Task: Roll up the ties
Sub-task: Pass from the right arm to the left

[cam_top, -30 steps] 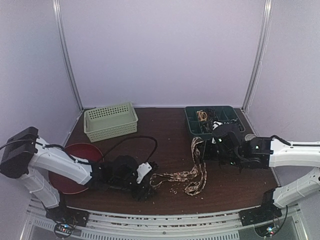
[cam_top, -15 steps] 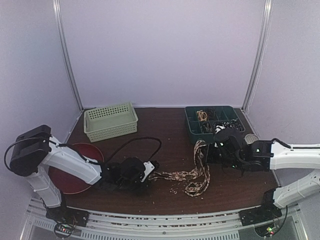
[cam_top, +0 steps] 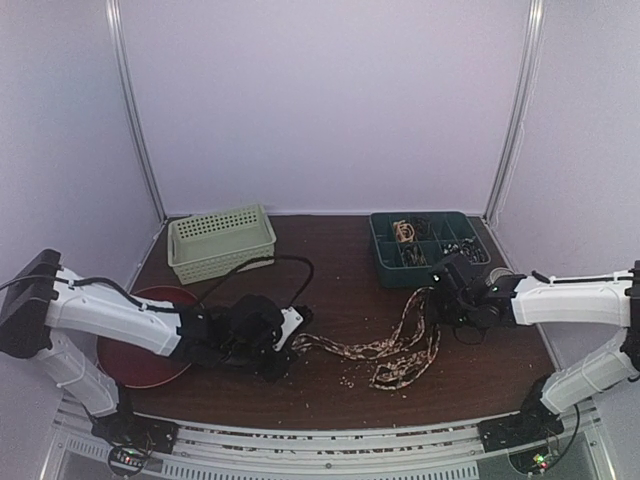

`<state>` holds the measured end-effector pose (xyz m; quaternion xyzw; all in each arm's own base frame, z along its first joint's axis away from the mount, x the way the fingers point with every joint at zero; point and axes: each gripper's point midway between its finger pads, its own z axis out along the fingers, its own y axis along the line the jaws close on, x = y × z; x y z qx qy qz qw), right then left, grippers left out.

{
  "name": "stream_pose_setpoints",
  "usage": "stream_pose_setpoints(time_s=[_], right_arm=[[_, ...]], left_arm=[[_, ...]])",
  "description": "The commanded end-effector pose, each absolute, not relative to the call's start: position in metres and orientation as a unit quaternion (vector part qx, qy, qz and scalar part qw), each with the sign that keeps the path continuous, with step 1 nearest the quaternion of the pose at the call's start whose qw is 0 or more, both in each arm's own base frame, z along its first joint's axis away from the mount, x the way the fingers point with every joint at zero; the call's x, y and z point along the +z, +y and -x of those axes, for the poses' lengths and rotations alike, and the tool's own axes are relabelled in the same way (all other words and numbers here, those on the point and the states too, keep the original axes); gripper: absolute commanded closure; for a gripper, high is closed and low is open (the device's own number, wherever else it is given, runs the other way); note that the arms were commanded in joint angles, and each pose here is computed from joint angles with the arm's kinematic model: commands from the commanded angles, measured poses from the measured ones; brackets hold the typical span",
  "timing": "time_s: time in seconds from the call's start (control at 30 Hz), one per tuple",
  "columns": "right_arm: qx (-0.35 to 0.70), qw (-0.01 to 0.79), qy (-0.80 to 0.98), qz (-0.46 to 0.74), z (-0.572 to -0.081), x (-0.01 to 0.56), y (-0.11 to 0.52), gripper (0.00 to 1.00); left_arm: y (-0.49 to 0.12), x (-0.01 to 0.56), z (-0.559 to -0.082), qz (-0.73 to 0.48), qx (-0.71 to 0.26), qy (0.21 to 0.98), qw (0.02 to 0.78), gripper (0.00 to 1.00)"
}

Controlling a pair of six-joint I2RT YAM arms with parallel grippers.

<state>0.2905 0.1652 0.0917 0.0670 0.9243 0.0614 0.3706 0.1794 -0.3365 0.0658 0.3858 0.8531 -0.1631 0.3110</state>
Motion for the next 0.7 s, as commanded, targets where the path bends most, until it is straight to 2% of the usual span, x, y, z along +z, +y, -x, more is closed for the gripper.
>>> stream_pose_setpoints(time_s=[0.0,0.13,0.23,0.47,0.67], right_arm=[[0.007,0.372,0.924,-0.089,-0.301,0.083,0.141,0.7],[-0.047,0.362,0.924,-0.111,-0.306,0.076,0.118,0.63],[-0.048,0.359,0.926,-0.109,-0.307,0.081,0.119,0.57],[0.04,0.359,0.926,-0.104,-0.292,0.104,0.141,0.49],[0.14,0.368,0.913,-0.108,-0.271,0.118,0.167,0.49]], left_arm=[[-0.342,0.103,-0.181,-0.373,-0.195,0.858,0.296,1.0],[-0.344,0.145,-0.191,-0.347,-0.234,0.856,0.302,1.0],[-0.34,0.171,-0.201,-0.322,-0.262,0.858,0.303,1.0],[-0.341,0.199,-0.208,-0.294,-0.289,0.862,0.294,1.0],[-0.339,0.196,-0.211,-0.271,-0.29,0.878,0.269,1.0]])
